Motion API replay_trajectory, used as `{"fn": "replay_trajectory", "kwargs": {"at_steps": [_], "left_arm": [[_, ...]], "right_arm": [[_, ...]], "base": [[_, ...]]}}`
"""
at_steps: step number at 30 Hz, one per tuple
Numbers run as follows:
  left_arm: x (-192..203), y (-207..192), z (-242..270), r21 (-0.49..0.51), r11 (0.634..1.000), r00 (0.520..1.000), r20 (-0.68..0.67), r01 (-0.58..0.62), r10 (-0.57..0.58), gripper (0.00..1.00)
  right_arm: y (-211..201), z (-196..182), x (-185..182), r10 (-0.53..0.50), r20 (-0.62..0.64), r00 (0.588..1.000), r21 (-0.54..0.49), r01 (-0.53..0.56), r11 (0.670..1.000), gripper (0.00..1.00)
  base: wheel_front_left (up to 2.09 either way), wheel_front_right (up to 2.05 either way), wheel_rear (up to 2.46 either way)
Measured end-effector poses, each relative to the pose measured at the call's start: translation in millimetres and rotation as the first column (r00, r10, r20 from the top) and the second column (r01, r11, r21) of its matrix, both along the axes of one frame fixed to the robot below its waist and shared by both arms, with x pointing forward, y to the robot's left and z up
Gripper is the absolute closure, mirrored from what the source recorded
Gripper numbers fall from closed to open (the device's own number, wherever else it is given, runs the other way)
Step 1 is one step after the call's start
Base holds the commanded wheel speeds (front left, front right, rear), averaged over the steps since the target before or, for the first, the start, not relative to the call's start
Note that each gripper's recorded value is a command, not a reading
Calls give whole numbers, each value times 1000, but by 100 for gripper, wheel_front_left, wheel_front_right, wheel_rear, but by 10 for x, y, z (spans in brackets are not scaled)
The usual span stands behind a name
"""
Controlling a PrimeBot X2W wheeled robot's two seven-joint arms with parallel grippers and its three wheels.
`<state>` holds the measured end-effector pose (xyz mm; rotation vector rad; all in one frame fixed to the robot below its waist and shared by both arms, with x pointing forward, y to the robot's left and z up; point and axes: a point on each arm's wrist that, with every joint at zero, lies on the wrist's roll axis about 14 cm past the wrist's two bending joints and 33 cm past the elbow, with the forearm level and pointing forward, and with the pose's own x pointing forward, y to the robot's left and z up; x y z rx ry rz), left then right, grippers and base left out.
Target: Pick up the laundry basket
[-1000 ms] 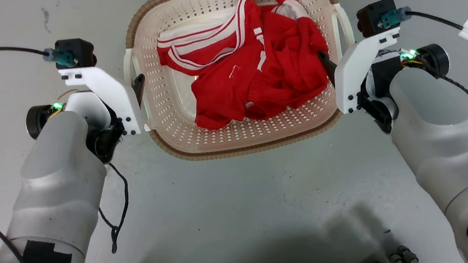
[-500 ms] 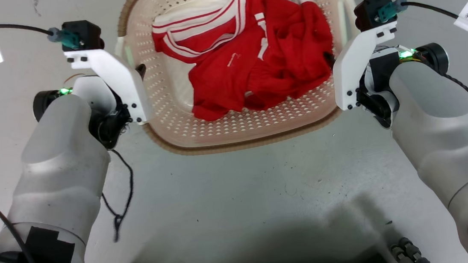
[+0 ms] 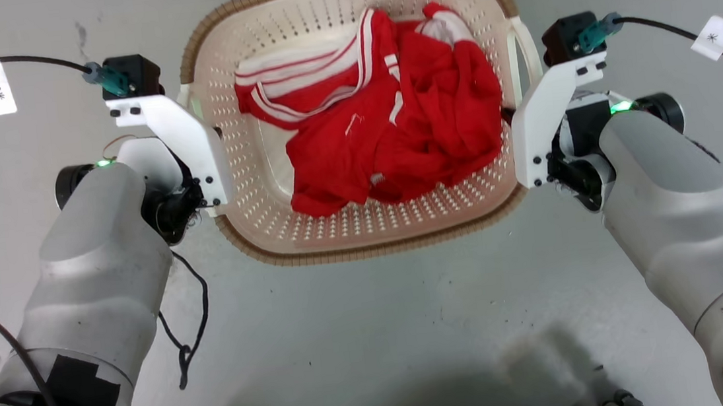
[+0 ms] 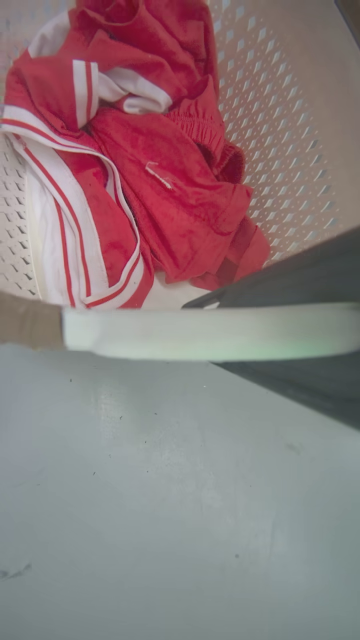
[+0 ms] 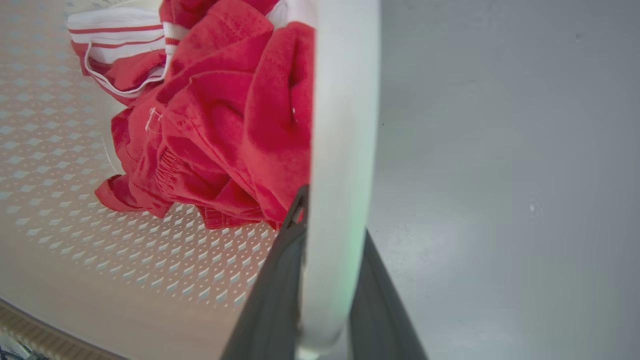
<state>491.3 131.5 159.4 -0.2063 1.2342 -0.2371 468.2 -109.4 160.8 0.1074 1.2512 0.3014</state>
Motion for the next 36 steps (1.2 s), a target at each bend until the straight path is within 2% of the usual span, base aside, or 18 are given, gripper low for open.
{"fn": "replay_trajectory", "kwargs": {"at_steps": [9,21,30,36], "left_arm": [[-49,-97,494,-17,1000,1000,-6,8,-8,100],[-165,-142,1380,-40,999,999,30,20,-19,100],[-384,-174,1928,-47,998,998,56,40,-38,100],[-664,-178,2101,-45,998,997,58,45,-43,100]], "right_arm": [[-65,464,-124,-8,-70,997,-3,8,1000,100],[-101,1310,-203,-28,-45,999,16,28,999,100],[-136,1825,-440,-55,-52,997,30,57,998,100],[-140,2005,-731,-60,-77,995,31,63,998,100]], "base": [[0,0,0],[0,0,0],[0,0,0],[0,0,0]]}}
